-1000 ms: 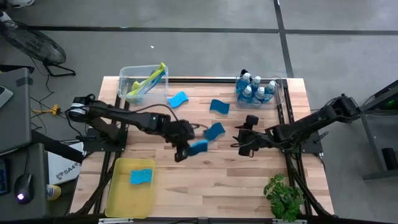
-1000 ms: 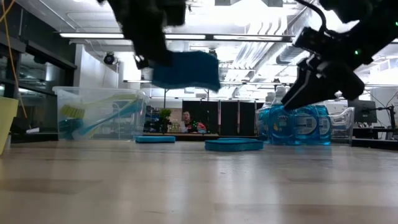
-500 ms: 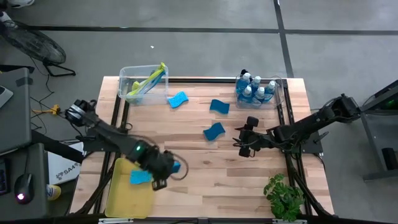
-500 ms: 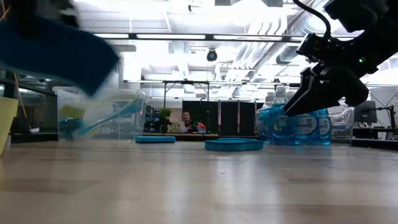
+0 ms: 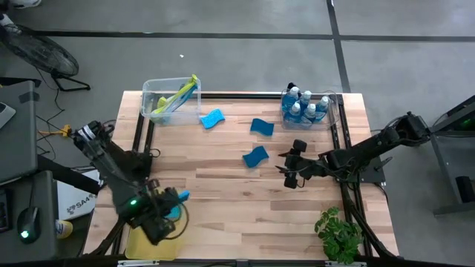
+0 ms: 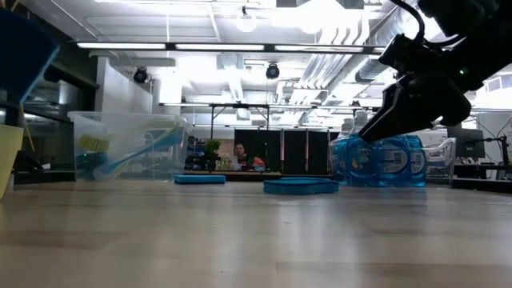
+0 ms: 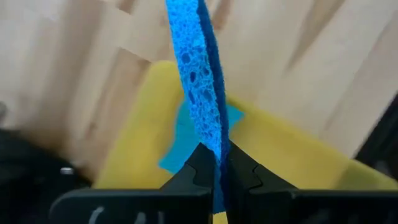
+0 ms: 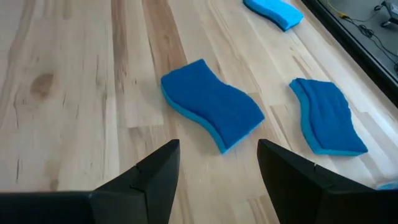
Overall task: Pick & Place Kitchen Sink Supplies
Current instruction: Put the bottom sponge into the yellow bin
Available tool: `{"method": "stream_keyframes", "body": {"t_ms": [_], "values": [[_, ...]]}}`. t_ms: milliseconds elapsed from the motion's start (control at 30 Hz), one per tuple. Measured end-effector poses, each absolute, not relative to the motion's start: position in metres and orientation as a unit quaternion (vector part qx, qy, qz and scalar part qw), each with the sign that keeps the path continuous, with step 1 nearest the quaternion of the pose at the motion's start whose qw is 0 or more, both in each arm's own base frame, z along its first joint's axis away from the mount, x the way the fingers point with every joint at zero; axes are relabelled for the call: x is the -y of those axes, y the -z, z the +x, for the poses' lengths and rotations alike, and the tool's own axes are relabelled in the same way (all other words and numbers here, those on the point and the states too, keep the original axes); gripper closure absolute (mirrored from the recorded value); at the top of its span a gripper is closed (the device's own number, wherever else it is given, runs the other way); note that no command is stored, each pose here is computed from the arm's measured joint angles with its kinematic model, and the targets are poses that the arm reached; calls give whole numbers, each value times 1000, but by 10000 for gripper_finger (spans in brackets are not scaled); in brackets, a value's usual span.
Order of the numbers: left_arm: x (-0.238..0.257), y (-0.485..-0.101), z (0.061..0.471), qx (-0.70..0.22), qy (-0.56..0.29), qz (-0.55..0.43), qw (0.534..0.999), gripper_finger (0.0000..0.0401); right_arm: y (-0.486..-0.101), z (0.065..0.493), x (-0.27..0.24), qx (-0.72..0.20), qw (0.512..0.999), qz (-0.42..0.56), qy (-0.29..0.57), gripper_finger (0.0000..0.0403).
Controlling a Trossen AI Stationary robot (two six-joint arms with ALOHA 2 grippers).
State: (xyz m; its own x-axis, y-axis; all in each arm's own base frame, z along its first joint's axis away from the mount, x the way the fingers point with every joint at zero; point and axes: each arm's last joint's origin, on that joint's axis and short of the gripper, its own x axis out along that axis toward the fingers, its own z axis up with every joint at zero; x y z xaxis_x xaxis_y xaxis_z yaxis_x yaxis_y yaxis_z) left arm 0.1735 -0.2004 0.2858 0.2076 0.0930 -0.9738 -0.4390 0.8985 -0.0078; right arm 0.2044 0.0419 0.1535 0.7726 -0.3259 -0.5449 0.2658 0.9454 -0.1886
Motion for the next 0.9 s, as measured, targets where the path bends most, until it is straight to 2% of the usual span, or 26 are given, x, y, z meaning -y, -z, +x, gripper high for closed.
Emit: {"method": "stream_keyframes", "body": {"t_ms": [100, 300, 567, 767, 900], "values": [[203, -288, 156, -595, -198, -98, 773, 400, -154, 205, -42, -296, 941, -48, 155, 194], [216, -276, 139, -609, -218, -36, 762, 400, -154, 205, -42, -294, 942, -47, 154, 194], [236, -246, 141, -648, -238, 16, 724, 400, -154, 205, -42, -294, 942, -47, 154, 194], [247, -221, 147, -674, -225, 90, 698, 400, -154, 205, -42, -294, 942, -47, 154, 194], [251, -211, 149, -680, -228, 100, 690, 399, -154, 205, -42, -295, 942, -46, 152, 194]]}}
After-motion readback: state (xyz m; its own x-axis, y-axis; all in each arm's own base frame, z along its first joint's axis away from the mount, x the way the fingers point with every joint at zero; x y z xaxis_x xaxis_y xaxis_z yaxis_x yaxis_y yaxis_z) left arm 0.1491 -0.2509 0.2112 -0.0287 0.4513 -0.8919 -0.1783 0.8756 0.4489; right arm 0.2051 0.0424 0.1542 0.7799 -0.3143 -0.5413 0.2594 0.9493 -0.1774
